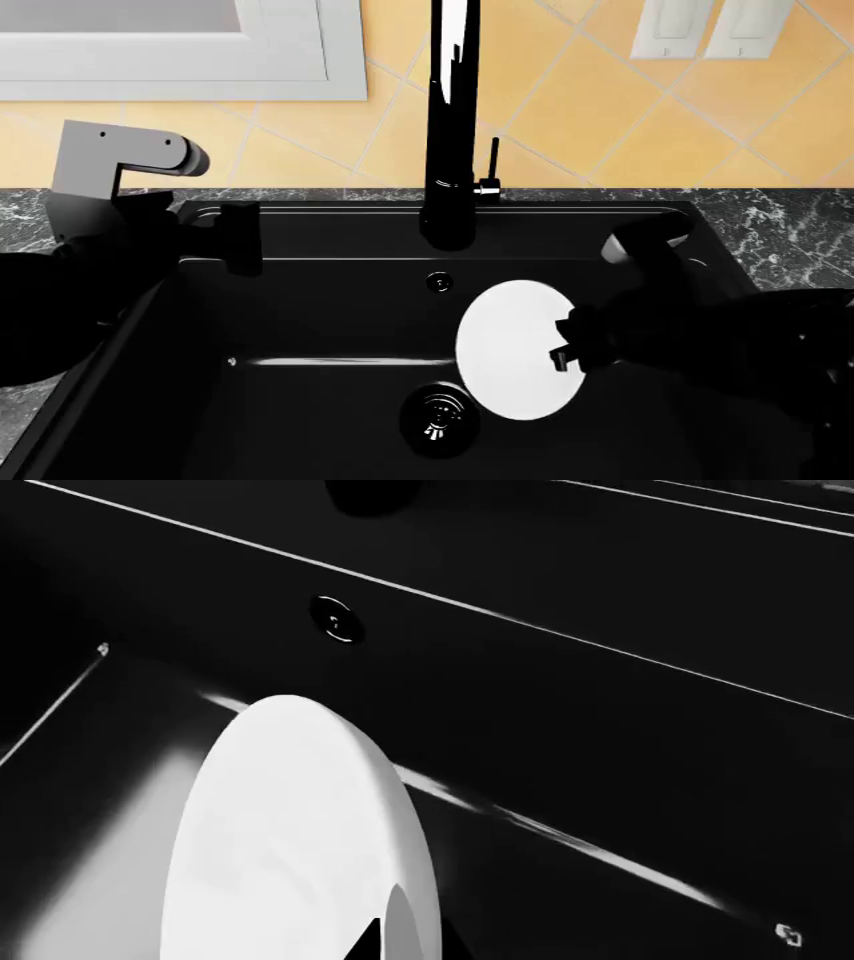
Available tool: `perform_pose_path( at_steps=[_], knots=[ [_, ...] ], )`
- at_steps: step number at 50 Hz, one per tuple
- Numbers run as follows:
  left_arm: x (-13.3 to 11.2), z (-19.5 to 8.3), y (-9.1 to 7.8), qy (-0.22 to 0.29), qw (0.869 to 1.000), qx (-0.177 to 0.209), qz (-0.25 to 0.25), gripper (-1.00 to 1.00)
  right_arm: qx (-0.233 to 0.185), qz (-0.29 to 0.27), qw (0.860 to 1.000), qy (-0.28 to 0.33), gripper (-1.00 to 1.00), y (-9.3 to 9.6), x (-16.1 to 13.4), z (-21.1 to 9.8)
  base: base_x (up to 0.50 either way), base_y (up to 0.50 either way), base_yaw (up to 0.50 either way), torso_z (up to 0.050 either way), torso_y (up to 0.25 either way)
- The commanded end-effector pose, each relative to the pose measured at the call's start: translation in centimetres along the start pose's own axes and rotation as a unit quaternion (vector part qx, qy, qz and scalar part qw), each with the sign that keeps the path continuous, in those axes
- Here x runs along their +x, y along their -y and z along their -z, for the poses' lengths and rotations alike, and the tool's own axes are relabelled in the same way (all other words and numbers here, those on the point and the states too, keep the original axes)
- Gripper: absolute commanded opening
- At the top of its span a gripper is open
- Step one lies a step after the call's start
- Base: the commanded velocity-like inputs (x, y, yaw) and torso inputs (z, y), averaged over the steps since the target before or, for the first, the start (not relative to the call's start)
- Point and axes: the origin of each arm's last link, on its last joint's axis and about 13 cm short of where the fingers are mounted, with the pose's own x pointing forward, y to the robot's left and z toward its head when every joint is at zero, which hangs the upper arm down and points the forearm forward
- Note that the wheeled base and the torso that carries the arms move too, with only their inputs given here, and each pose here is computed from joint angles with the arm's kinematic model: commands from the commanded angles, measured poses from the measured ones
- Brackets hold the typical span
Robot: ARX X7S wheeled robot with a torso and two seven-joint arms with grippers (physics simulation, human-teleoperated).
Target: Pick the cup and bowl from the sink and place them on the counter for drying.
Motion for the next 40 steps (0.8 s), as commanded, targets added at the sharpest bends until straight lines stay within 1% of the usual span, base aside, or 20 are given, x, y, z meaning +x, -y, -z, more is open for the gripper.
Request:
perform_pose_path(
  at_steps=[1, 6, 7, 10, 15, 19, 22, 28, 30, 32, 34, 35, 36, 39, 40],
  knots=[
    [0.0, 0.0, -0.2, 0.011, 1.000, -0.012, 0.007, 1.00, -0.013, -0.004, 1.000, 0.006, -1.00, -0.8, -4.5, -0.1, 0.00, 0.00, 0.00, 0.000, 0.000],
    [-0.2, 0.0, -0.1, 0.010, 1.000, -0.014, 0.007, 1.00, 0.004, 0.006, 1.000, 0.013, -1.00, 0.0, -5.8, 0.3, 0.00, 0.00, 0.00, 0.000, 0.000],
    [-0.1, 0.1, 0.1, 0.010, 1.000, -0.013, 0.007, 1.00, 0.008, 0.011, 1.000, 0.016, -1.00, 0.2, -6.1, 0.3, 0.00, 0.00, 0.00, 0.000, 0.000],
    [-0.1, 0.0, 0.0, 0.010, 1.000, -0.014, 0.007, 1.00, 0.031, 0.039, 0.998, 0.033, -1.00, 1.3, -7.5, 0.2, 0.00, 0.00, 0.00, 0.000, 0.000],
    [-0.1, 0.0, -0.1, 0.010, 1.000, -0.014, 0.007, 1.00, 0.054, 0.065, 0.995, 0.050, -1.00, 2.2, -9.0, 0.2, 0.00, 0.00, 0.00, 0.000, 0.000],
    [-0.1, -0.1, -0.1, 0.012, 1.000, -0.014, 0.009, 1.00, 0.074, 0.092, 0.991, 0.069, -1.00, 3.1, -10.5, 0.5, 0.00, 0.00, 0.00, 0.000, 0.000],
    [0.0, 0.1, 0.0, 0.012, 1.000, -0.016, 0.009, 1.00, 0.105, 0.116, 0.984, 0.086, -1.00, 3.6, -11.6, 0.8, 0.00, 0.00, 0.00, 0.000, 0.000],
    [0.0, 0.3, 0.0, 0.013, 1.000, -0.019, 0.009, 1.00, 0.125, 0.144, 0.976, 0.103, -1.00, 3.9, -13.8, 1.7, 0.00, 0.00, 0.00, 0.000, 0.000],
    [0.2, 0.2, 0.3, 0.014, 1.000, -0.018, 0.011, 1.00, 0.135, 0.156, 0.972, 0.112, -1.00, 4.0, -14.8, 2.1, 0.00, 0.00, 0.00, 0.000, 0.000],
    [0.1, 0.2, 0.0, 0.015, 1.000, -0.019, 0.013, 1.00, 0.149, 0.172, 0.966, 0.123, -1.00, 4.2, -15.6, 2.5, 0.00, 0.00, 0.00, 0.000, 0.000],
    [0.2, 0.3, 0.3, 0.016, 1.000, -0.020, 0.013, 1.00, 0.166, 0.185, 0.959, 0.136, -1.00, 4.3, -16.4, 2.8, 0.00, 0.00, 0.00, 0.000, 0.000],
    [0.2, 0.4, 0.1, 0.016, 1.000, -0.021, 0.013, 1.00, 0.175, 0.195, 0.955, 0.143, -1.00, 4.5, -17.0, 3.1, 0.00, 0.00, 0.00, 0.000, 0.000],
    [0.3, 0.5, 0.2, 0.014, 1.000, -0.023, 0.012, 1.00, 0.188, 0.201, 0.950, 0.148, -1.00, 4.6, -17.3, 3.4, 0.00, 0.00, 0.00, 0.000, 0.000],
    [0.3, 0.4, 0.3, 0.012, 1.000, -0.021, 0.015, 1.00, 0.212, 0.226, 0.937, 0.159, -1.00, 5.0, -18.0, 4.0, 0.00, 0.00, 0.00, 0.000, 0.000],
    [0.3, 0.2, 0.4, 0.015, 1.000, -0.021, 0.015, 1.00, 0.223, 0.238, 0.931, 0.166, -1.00, 5.2, -18.3, 4.3, 0.00, 0.00, 0.00, 0.000, 0.000]
  ],
)
